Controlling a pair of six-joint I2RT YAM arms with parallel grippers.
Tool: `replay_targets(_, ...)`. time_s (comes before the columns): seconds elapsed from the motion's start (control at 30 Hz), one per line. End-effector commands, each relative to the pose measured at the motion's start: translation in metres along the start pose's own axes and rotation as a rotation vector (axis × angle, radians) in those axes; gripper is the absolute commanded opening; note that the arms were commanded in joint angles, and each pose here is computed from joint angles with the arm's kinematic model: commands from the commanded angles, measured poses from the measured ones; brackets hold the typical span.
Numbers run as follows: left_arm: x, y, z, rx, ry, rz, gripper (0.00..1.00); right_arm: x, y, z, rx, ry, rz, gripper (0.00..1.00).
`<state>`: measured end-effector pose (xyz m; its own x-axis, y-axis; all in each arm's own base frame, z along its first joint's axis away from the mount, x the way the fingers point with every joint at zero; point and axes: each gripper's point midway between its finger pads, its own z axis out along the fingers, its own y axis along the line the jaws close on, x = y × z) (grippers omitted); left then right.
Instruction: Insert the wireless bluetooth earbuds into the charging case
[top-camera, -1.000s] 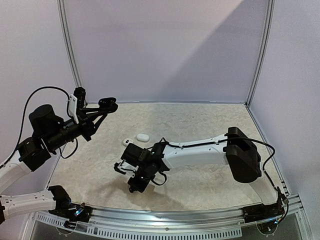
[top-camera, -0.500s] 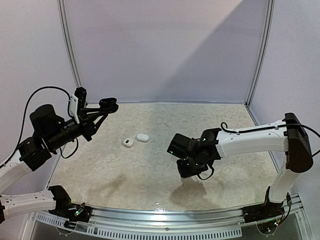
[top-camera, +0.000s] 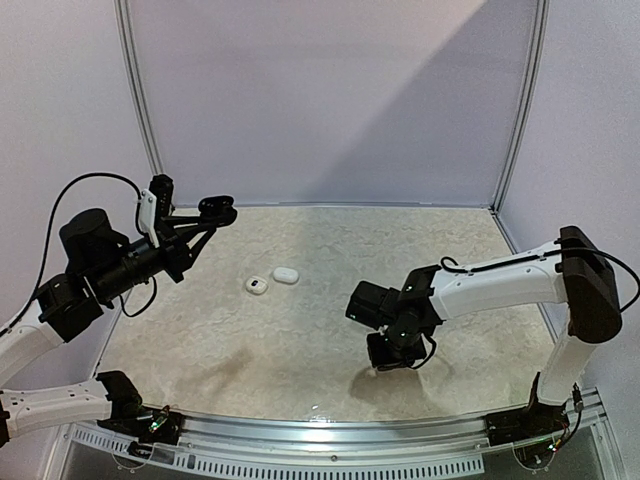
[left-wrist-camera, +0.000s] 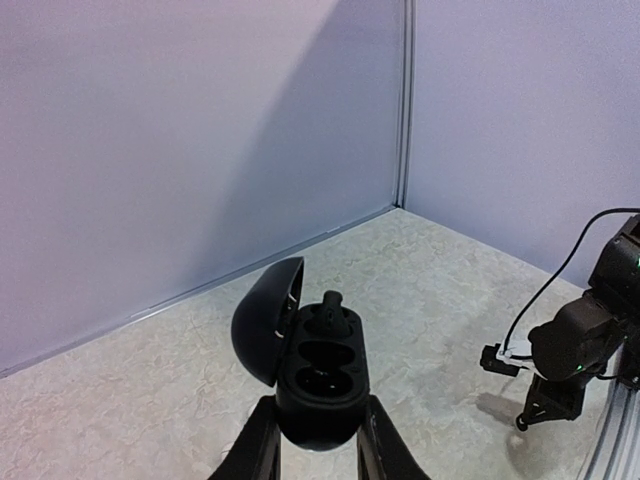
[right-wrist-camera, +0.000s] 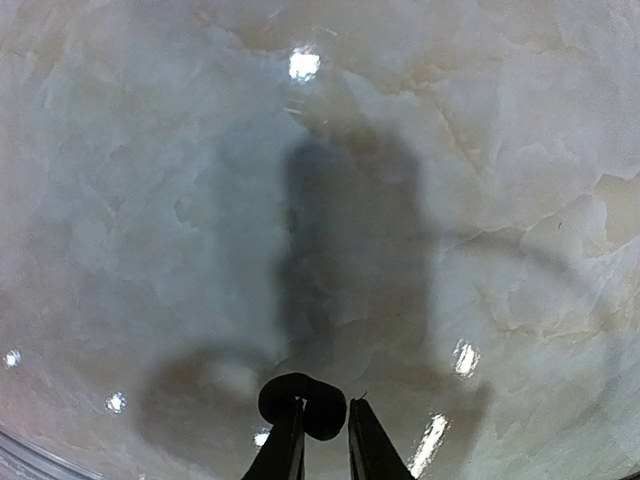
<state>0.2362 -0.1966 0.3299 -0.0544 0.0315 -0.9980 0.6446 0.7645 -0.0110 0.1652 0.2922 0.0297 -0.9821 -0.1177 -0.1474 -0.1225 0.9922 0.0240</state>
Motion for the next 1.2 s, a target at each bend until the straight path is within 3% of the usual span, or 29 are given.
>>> replay_targets(0.0,0.002,-0.007,0.001,0.028,0.001,0.013,0.0,0.006,0.006,0.003,-0.027,0.058,-0.004,0.16)
replay_targets(0.3,0.003,-0.007,0.001,0.03,0.006,0.014,0.0,0.008,0.009,0.01,-0.044,0.069,-0.026,0.11)
replay_targets(0.43,0.006,-0.008,0.002,0.034,0.007,0.027,0.0,-0.007,0.016,0.0,-0.057,0.0,-0.053,0.05)
replay_targets(0.57,0.006,-0.017,0.006,0.08,-0.033,0.053,0.0,-0.049,0.038,-0.055,-0.093,-0.215,-0.108,0.01)
replay_targets(0.8,-0.011,-0.043,0.019,0.198,-0.17,0.064,0.0,-0.115,0.087,-0.216,-0.172,-0.694,-0.206,0.0)
replay_targets(0.97,-0.025,-0.055,0.026,0.242,-0.254,0.148,0.0,-0.127,0.138,-0.313,-0.316,-0.999,-0.272,0.0)
replay_targets(1.17,-0.034,-0.068,0.027,0.288,-0.322,0.208,0.0,-0.121,0.186,-0.374,-0.419,-1.225,-0.344,0.0)
